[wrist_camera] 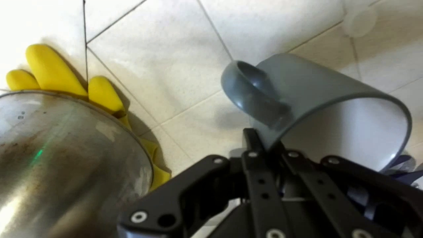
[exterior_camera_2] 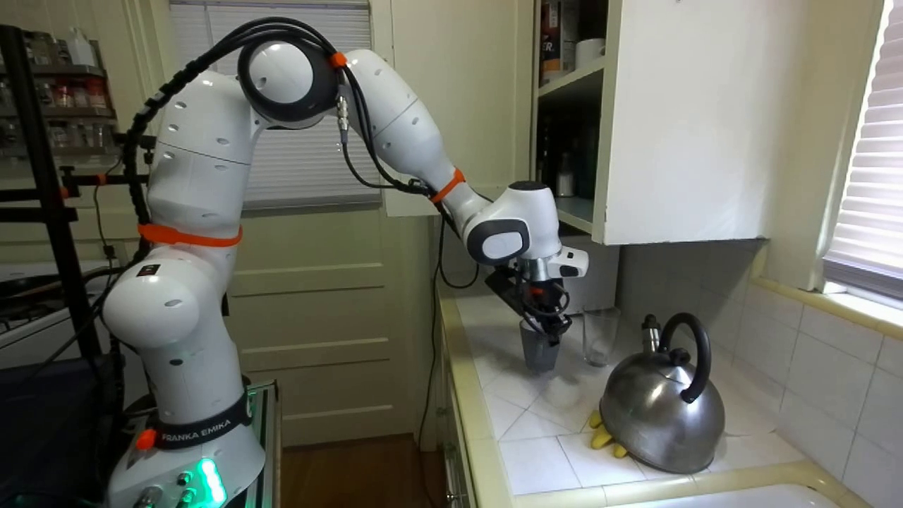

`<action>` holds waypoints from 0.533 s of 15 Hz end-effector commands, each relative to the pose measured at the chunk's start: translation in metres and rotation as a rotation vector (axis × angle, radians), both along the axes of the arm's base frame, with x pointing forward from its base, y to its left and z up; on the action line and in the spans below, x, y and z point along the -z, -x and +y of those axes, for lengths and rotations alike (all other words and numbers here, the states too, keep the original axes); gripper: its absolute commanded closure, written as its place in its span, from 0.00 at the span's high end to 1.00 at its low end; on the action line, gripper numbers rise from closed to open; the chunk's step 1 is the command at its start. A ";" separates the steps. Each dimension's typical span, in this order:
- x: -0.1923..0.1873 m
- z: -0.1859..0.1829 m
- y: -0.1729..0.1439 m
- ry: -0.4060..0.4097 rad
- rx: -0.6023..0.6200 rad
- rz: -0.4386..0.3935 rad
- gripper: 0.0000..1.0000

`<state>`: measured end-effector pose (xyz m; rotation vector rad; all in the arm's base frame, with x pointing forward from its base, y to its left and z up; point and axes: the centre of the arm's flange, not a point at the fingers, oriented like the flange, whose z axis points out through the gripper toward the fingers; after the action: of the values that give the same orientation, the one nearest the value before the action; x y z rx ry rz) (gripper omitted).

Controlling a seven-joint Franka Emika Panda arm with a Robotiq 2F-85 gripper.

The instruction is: Move the grey mug to the open cabinet

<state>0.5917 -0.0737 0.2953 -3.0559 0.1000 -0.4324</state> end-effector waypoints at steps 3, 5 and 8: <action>-0.081 0.022 0.058 -0.104 0.035 0.171 0.02; -0.120 0.028 0.073 -0.116 0.023 0.198 0.02; -0.181 0.036 0.096 -0.115 -0.016 0.202 0.02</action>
<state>0.5306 -0.0467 0.4132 -2.9732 0.1243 -0.1205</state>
